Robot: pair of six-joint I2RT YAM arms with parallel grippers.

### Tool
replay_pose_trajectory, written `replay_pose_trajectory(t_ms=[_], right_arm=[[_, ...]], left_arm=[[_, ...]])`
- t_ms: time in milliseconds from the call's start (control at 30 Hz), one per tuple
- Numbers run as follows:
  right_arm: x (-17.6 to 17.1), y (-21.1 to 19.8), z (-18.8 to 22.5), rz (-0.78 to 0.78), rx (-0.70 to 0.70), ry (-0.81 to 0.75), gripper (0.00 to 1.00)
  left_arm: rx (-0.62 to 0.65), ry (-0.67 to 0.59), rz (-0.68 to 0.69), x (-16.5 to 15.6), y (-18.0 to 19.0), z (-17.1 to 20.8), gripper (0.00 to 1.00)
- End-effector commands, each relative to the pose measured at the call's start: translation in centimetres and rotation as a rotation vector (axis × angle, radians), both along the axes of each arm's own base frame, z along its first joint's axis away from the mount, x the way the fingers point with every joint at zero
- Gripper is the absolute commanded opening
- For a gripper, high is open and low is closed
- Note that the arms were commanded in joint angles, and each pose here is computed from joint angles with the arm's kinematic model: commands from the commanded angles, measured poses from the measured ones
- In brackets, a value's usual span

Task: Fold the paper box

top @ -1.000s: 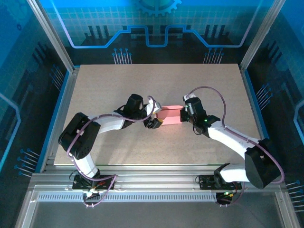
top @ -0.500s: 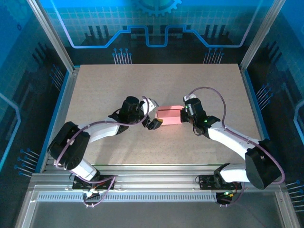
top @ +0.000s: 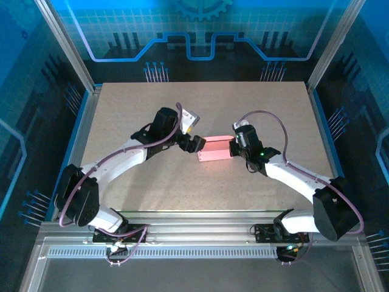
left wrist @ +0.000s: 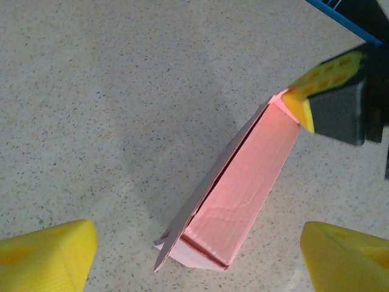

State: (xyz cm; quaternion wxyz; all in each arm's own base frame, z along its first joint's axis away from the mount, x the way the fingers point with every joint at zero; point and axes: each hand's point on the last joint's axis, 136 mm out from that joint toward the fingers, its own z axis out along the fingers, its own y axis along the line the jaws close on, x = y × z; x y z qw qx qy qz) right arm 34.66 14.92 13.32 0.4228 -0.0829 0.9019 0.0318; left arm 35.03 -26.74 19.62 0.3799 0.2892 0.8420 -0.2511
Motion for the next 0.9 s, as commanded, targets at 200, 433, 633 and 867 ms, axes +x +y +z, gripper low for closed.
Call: replay_pose_trajectory(t_ms=[200,433,633,867], right_arm=[[-1.2,1.1,-1.9,0.062,-0.02,0.094,0.02],[-1.3,1.0,-1.8,0.063,-0.021,0.094,0.02],[-1.3,1.3,-1.9,0.07,-0.017,0.101,0.02],[-1.4,1.2,-2.1,0.066,-0.016,0.108,0.02]], left_arm=[[0.317,0.192,-0.046,-2.4,2.2,-1.2,0.65],[0.44,0.176,-0.179,-2.2,1.5,-2.1,0.49],[0.501,0.198,-0.202,-0.7,1.0,-3.0,0.48],[0.513,0.217,-0.188,0.9,0.2,-4.0,0.38]])
